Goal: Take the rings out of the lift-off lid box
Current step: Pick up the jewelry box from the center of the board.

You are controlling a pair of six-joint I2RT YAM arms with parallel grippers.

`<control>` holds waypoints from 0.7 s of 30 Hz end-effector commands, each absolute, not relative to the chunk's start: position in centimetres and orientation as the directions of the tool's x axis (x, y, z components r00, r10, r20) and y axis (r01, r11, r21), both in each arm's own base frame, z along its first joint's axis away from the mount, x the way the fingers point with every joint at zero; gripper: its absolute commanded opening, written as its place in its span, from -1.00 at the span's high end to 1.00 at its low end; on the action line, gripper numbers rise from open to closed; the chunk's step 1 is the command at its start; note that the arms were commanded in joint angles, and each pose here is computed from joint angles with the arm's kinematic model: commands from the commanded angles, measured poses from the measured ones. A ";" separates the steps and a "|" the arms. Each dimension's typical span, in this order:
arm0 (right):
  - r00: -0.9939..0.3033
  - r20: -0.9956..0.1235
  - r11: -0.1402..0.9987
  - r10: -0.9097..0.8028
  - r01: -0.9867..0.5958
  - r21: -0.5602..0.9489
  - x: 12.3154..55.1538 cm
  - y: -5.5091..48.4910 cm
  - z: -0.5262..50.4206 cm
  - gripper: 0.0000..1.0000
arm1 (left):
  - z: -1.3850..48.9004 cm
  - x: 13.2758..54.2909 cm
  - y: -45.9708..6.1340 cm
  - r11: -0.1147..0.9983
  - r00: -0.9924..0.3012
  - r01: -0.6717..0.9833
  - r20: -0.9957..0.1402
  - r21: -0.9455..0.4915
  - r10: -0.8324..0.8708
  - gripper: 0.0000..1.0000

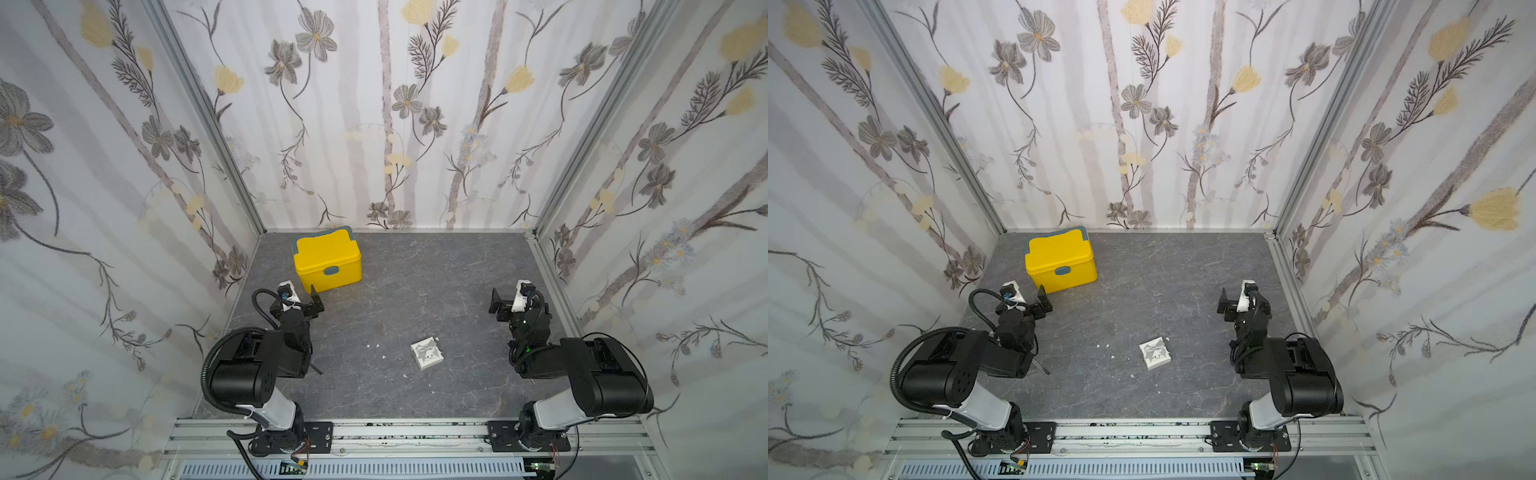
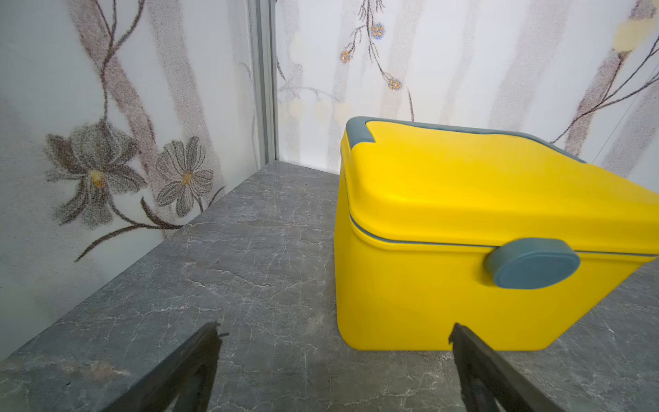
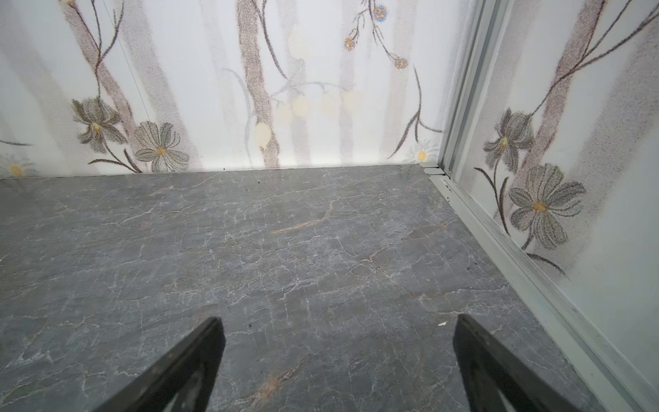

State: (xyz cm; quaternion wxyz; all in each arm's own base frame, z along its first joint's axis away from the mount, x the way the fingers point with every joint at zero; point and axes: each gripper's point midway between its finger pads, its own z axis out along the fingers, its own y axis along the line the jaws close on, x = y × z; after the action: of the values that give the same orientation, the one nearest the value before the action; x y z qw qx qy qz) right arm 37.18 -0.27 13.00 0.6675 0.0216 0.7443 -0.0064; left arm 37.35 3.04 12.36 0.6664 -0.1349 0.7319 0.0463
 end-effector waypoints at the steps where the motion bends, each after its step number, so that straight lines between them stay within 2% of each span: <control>1: -0.087 -0.996 0.999 0.023 0.027 0.021 37.2 -0.1 13.5 -0.99 | 13.1 37.3 3.2 0.956 -0.040 -0.265 -0.989 -0.128 -0.143 -1.00; 21: -0.091 -0.996 0.999 0.023 0.027 0.021 37.3 -0.1 13.5 -0.99 | 13.0 37.4 3.2 0.956 -0.044 -0.263 -0.989 -0.127 -0.143 -1.00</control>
State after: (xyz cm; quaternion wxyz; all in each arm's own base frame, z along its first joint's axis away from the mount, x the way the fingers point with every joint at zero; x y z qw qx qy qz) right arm 37.14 -0.22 12.88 0.6659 0.0201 0.7457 -0.0044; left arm 37.35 3.04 12.36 0.6664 -0.1349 0.7319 0.0463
